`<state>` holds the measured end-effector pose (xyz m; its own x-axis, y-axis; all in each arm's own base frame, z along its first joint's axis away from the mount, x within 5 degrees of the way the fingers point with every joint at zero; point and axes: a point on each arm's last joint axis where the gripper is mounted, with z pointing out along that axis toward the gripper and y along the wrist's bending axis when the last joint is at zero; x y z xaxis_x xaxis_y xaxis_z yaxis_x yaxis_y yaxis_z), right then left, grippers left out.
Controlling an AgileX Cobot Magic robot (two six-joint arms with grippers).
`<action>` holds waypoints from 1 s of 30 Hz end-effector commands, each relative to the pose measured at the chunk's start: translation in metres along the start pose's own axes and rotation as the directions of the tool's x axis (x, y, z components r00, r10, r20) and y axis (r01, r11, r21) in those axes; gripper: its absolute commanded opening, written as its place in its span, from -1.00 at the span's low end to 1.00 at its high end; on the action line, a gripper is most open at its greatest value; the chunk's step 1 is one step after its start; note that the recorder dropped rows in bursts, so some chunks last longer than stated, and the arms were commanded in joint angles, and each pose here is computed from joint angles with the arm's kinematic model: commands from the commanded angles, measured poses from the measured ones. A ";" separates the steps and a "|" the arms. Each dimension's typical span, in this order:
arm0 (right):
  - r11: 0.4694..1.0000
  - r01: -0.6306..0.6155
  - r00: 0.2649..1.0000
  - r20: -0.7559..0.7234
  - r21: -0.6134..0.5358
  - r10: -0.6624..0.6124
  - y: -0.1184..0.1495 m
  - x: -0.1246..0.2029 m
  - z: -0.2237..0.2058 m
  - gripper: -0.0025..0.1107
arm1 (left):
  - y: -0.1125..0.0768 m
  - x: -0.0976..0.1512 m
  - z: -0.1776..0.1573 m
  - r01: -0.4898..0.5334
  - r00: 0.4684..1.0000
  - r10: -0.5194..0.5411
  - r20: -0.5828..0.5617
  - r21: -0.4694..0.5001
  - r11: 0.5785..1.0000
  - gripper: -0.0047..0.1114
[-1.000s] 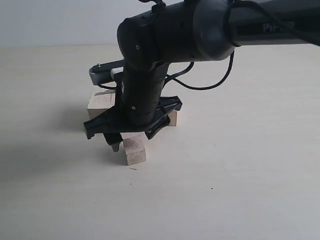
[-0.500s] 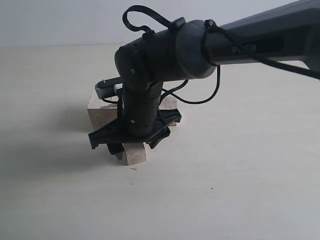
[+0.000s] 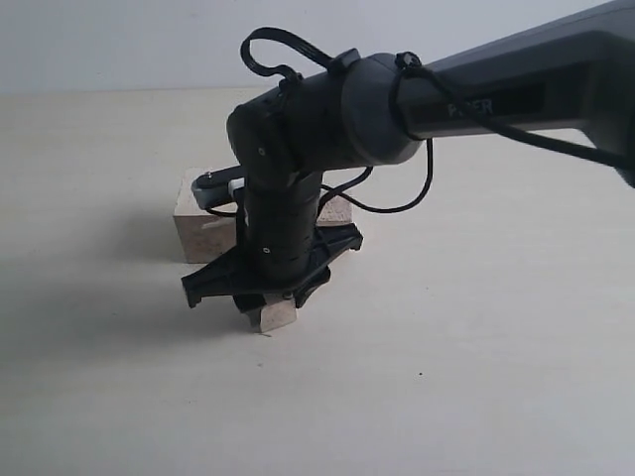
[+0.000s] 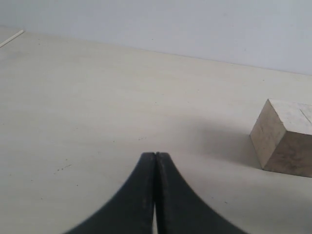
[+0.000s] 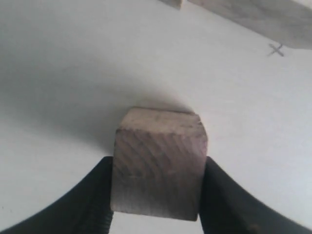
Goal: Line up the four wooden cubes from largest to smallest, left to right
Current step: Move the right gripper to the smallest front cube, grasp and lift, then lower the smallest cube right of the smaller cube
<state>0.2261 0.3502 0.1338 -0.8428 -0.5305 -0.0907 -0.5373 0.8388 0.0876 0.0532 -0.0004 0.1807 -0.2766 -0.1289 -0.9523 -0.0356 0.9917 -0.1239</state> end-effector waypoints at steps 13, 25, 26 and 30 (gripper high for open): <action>0.995 0.093 0.980 0.174 0.023 -0.096 -0.108 0.006 -0.159 -0.96 | 0.000 0.000 0.000 -0.009 1.000 0.009 0.010 0.005 1.000 -0.92; 0.996 -0.034 0.967 0.247 -0.084 0.054 -0.234 0.000 -0.163 -0.96 | 0.000 0.000 0.000 -0.009 1.000 0.009 0.010 0.005 1.000 -0.92; 0.995 0.026 0.970 0.243 -0.098 -0.002 -0.235 -0.002 -0.156 -0.96 | 0.000 0.000 0.000 -0.009 1.000 0.009 0.010 0.005 1.000 -0.92; 0.939 0.320 0.930 0.234 -0.128 -0.285 -0.234 -0.013 -0.121 -0.96 | 0.000 0.000 0.000 -0.009 1.000 0.009 0.010 0.005 1.000 -0.92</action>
<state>0.3527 0.1392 0.2552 -0.7560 -0.5748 -0.3131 -0.6413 0.7462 0.1788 0.0532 -0.0004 0.1807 -0.2766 -0.1289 -0.9523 -0.0356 0.9917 -0.1239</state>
